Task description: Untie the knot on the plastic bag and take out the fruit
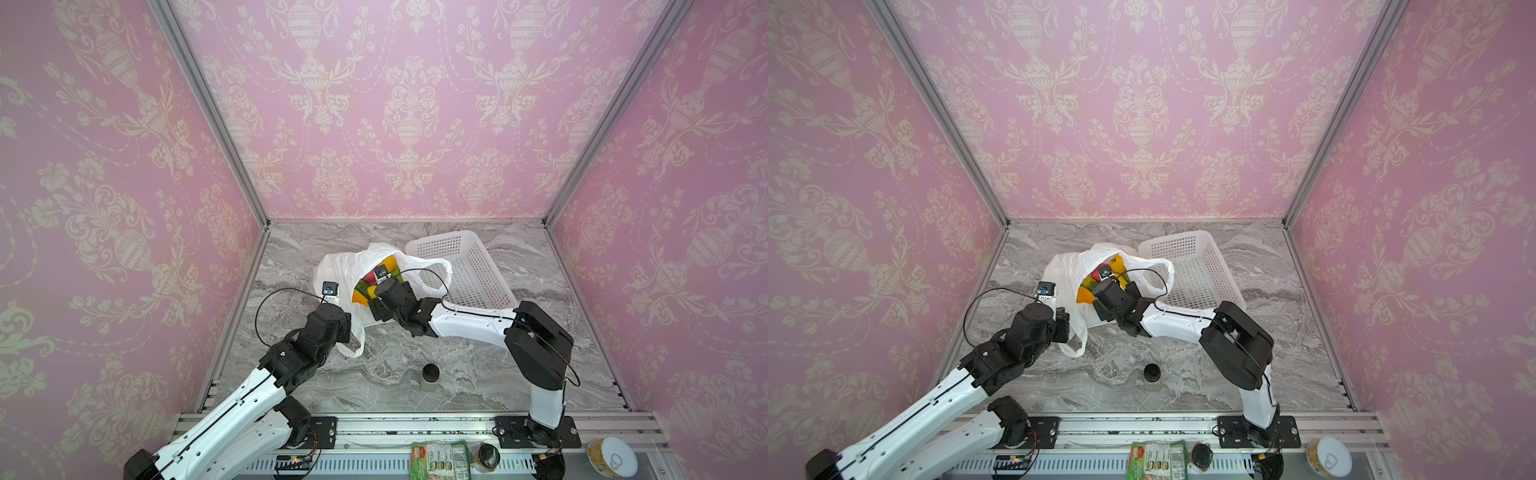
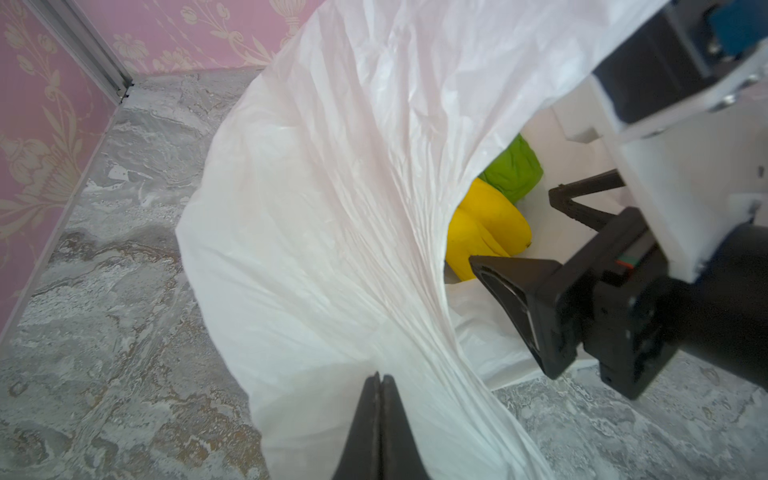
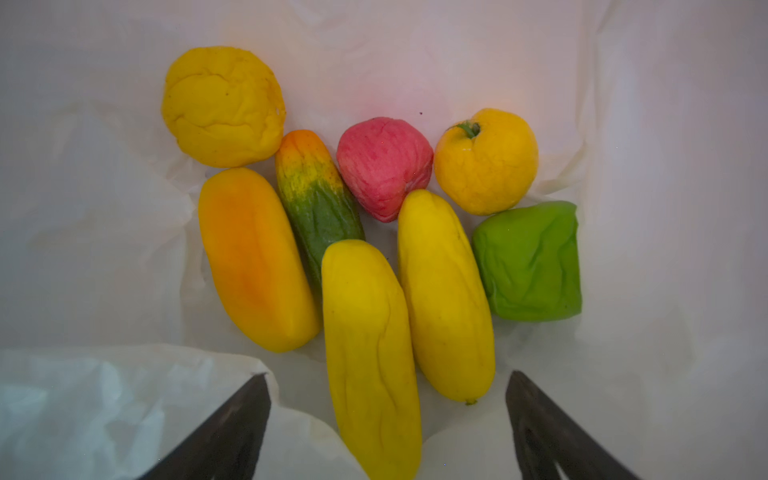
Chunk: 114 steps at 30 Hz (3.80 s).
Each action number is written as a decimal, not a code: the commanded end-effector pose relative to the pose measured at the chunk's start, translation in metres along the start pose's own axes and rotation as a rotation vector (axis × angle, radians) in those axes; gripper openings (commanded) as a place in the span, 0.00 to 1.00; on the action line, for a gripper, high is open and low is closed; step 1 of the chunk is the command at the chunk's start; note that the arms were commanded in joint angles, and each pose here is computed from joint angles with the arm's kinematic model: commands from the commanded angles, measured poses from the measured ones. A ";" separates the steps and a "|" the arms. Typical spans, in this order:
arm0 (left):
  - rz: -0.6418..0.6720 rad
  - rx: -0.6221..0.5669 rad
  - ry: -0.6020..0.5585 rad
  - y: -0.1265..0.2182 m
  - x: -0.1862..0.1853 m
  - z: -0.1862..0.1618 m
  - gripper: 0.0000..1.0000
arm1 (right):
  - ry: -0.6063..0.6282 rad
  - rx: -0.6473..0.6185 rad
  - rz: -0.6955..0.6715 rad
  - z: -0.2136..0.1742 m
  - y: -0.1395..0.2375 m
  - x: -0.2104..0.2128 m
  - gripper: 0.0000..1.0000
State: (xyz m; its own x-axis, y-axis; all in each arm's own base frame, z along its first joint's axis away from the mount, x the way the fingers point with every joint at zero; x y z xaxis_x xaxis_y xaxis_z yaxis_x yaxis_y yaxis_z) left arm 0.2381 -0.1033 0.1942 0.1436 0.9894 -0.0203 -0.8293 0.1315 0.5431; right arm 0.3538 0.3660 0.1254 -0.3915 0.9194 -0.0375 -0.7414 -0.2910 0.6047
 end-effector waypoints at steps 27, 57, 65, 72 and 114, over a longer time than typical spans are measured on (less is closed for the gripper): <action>-0.047 0.118 0.125 0.011 -0.005 -0.052 0.99 | -0.071 -0.016 0.296 0.025 0.026 0.062 1.00; -0.059 -0.210 0.023 0.065 0.000 0.057 0.00 | -0.073 0.097 0.062 -0.016 -0.023 0.014 0.94; -0.159 -0.238 0.014 0.082 -0.010 0.071 0.00 | -0.041 0.160 0.008 -0.034 -0.035 0.008 1.00; -0.169 -0.309 0.044 0.101 0.001 0.071 0.00 | 0.001 0.176 -0.014 -0.036 -0.048 0.010 0.99; -0.008 -0.218 -0.007 0.074 0.016 0.049 0.00 | 0.048 -0.237 0.312 0.040 0.137 0.003 0.16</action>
State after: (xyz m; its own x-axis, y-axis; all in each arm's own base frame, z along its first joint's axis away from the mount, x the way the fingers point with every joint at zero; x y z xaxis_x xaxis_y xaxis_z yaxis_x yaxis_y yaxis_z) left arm 0.2057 -0.0865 0.2848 0.1755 0.9830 -0.0544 -0.9272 0.1836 0.3265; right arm 0.2784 0.3499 0.1929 -0.6265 0.7765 0.0680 -0.6442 -0.5649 0.5156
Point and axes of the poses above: each gripper's point midway between its finger pads, its own y axis back along the fingers, its own x axis along the line the jaws close on, z = x × y, the point moved 2 cm from there along y, back along the fingers, and after that the axes turned 2 degrees about -y, right-handed, at the moved point
